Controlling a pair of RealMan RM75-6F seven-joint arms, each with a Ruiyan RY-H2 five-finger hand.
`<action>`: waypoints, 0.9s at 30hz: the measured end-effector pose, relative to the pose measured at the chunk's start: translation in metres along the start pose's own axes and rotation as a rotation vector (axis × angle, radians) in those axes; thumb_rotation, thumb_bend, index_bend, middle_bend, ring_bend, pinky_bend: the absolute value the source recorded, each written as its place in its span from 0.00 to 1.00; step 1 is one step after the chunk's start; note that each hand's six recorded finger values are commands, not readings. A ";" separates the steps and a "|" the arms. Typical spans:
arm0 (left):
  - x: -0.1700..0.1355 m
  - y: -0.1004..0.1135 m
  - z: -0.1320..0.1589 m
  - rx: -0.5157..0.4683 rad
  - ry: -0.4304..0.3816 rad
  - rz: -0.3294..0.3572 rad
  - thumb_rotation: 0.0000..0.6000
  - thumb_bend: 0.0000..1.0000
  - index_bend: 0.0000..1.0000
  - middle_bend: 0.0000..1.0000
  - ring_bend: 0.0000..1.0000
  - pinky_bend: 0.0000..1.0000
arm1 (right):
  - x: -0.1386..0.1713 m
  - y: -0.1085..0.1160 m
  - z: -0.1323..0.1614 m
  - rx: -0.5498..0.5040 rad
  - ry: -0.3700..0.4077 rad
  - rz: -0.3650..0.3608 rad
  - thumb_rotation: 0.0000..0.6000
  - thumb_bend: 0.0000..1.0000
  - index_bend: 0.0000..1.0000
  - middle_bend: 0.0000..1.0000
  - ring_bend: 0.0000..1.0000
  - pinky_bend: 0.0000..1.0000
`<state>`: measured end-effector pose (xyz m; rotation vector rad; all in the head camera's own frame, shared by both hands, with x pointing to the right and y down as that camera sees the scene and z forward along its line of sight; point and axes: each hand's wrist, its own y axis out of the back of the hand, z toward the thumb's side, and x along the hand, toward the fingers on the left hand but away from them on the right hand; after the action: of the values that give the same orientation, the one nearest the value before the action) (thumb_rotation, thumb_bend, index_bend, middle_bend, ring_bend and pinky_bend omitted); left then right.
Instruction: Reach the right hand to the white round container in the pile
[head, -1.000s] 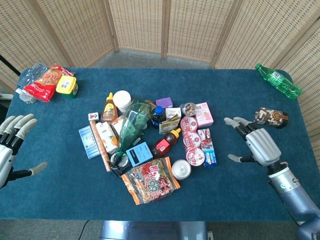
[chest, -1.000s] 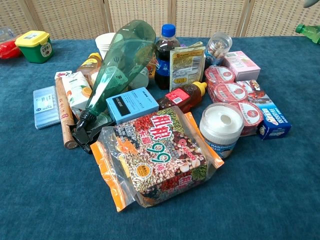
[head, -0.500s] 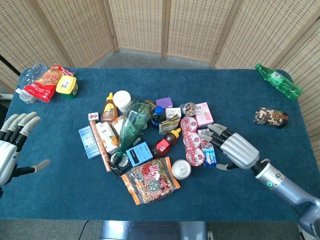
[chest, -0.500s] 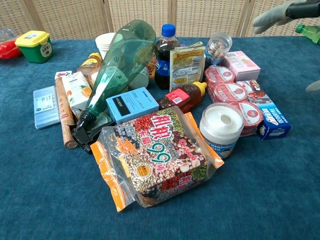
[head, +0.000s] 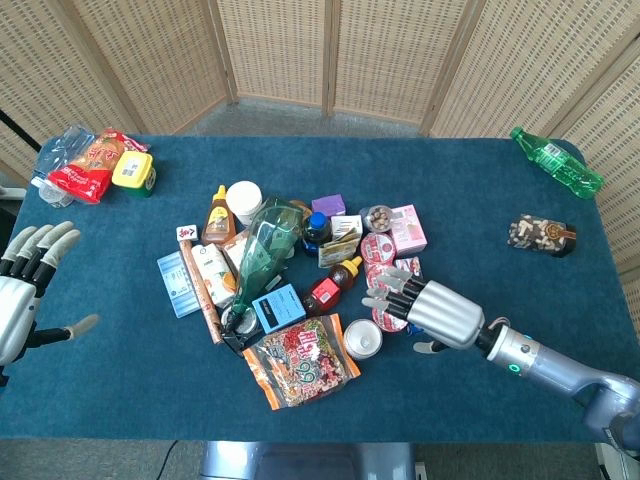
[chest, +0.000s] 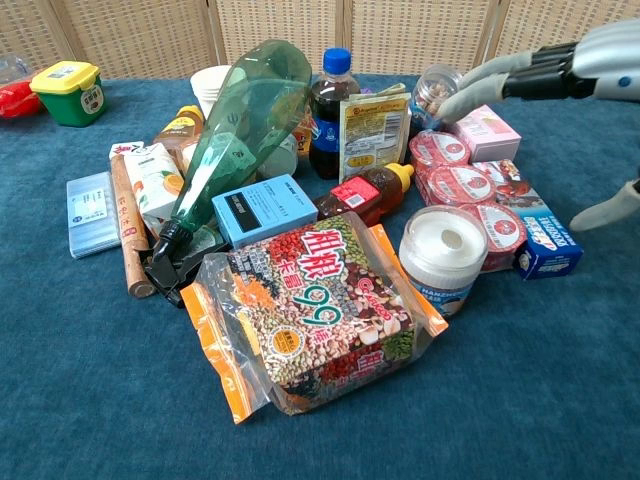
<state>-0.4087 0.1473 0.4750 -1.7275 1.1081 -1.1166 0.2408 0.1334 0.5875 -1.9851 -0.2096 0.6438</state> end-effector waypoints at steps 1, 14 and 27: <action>0.000 0.000 0.000 0.000 0.001 0.000 1.00 0.00 0.07 0.00 0.00 0.00 | -0.003 -0.001 0.001 0.006 0.011 0.007 1.00 0.00 0.00 0.00 0.00 0.04; 0.000 -0.002 -0.005 0.003 0.024 -0.002 1.00 0.00 0.07 0.00 0.00 0.00 | -0.019 -0.014 0.002 0.079 0.102 0.077 1.00 0.00 0.00 0.00 0.00 0.00; 0.002 -0.003 -0.010 0.004 0.039 -0.003 1.00 0.00 0.07 0.00 0.00 0.00 | -0.025 -0.029 0.009 0.180 0.159 0.097 1.00 0.00 0.00 0.00 0.00 0.00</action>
<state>-0.4169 0.1446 0.4808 -1.7114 1.1270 -1.1572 0.2186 0.1445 0.6174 -1.8698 0.0411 0.5433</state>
